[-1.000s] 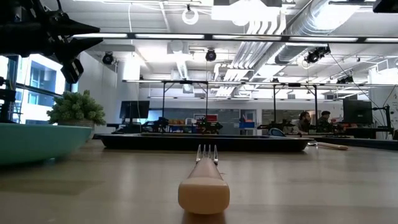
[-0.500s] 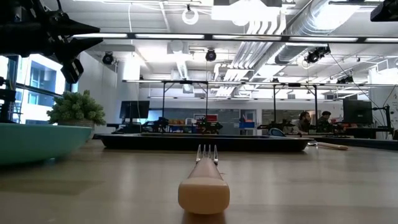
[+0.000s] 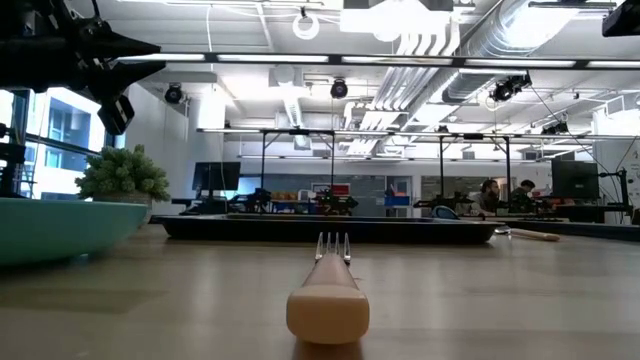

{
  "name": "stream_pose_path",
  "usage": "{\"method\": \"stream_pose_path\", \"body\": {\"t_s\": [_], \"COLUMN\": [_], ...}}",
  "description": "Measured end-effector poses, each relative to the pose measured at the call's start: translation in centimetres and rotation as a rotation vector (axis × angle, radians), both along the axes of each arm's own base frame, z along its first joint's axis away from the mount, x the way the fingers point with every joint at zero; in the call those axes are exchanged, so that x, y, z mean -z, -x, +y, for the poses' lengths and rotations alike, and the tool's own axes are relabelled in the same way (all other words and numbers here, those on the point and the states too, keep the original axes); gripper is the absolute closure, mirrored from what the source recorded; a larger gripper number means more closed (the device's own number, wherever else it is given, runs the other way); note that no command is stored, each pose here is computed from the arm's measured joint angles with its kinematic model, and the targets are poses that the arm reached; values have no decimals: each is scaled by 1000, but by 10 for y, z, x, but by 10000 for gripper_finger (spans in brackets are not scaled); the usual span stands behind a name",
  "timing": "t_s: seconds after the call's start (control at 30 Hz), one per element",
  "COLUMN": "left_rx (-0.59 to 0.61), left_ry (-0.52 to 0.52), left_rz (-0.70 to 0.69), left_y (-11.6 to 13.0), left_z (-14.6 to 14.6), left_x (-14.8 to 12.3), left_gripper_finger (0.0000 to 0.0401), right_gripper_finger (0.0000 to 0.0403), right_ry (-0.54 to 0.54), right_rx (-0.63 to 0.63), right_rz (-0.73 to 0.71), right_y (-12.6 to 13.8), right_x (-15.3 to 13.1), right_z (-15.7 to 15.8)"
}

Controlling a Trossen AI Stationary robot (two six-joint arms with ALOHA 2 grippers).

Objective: Pick and place plate/cup/fork/spoon on tray
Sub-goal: Put the red cup on the black tray

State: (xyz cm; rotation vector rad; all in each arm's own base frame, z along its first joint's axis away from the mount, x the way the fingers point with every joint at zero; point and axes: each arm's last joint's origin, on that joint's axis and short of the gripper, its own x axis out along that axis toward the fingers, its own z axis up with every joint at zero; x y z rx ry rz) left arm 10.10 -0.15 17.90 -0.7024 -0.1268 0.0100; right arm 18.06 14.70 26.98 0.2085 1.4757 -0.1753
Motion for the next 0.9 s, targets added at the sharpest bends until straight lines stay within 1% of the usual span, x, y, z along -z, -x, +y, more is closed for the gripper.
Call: {"method": "stream_pose_path", "body": {"t_s": [0.17, 0.3, 0.43, 0.67, 0.9], "left_rx": [0, 2, 2, 2, 2], "left_ry": [1, 7, 7, 7, 7], "left_rz": [0, -1, 0, 0, 0], "left_y": [0, 0, 0, 0, 0], "left_z": [0, 0, 0, 0, 0], "left_x": [0, 0, 0, 0, 0], "left_gripper_finger": [334, 334, 334, 334, 334], "right_gripper_finger": [398, 400, 401, 402, 402], "right_ry": [-25, -49, -42, -1, 65], "right_rx": [86, 141, 212, 347, 462], "right_rz": [-24, -105, -208, -341, -452], "right_y": [-7, -18, -31, -47, -57], "right_x": [-5, -23, -46, -81, -107], "right_z": [-4, -10, -21, -53, -85]}}
